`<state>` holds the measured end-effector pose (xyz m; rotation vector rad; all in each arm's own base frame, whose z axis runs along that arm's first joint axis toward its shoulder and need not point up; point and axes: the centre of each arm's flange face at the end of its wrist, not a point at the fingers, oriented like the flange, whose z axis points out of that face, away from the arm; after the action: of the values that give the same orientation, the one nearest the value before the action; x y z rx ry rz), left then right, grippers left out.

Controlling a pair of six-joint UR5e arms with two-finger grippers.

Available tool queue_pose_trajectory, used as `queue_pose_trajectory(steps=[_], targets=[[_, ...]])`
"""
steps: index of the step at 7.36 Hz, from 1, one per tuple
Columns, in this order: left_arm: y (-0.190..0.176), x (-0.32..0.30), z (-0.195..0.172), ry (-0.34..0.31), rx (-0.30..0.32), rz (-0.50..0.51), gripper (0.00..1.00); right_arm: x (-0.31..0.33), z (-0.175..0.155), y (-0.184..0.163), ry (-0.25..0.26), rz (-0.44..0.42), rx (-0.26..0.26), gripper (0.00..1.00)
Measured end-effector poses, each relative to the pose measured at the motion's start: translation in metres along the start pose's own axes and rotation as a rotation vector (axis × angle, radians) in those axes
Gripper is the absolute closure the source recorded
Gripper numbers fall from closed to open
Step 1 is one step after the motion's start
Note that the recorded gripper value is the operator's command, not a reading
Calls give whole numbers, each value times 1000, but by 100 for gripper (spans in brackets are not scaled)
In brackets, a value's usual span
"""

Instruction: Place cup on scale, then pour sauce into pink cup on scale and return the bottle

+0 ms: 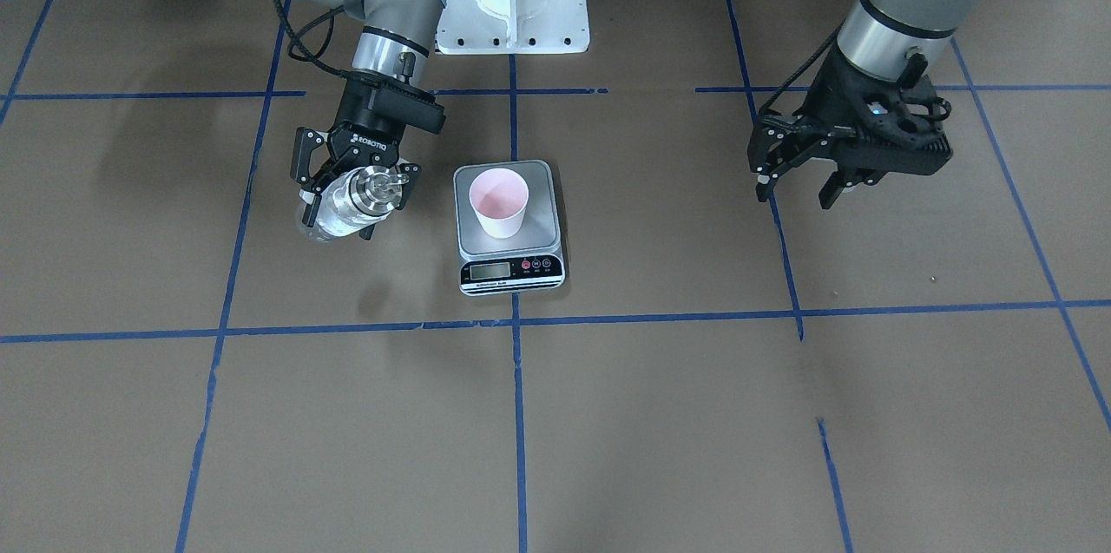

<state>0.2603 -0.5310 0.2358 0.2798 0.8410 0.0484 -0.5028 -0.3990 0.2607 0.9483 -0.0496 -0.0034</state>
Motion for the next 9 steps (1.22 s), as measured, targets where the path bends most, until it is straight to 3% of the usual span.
queue_pose_trajectory(steps=[1, 4, 9], targets=[[1, -11, -1, -10, 2, 19, 25, -4, -3, 4, 21, -43, 10, 100], [2, -20, -1, -19, 2, 32, 24, -29, -18, 8, 77, -203, 108, 100], [2, -20, -1, -19, 0, 33, 23, -66, -8, 17, 169, -442, 166, 100]])
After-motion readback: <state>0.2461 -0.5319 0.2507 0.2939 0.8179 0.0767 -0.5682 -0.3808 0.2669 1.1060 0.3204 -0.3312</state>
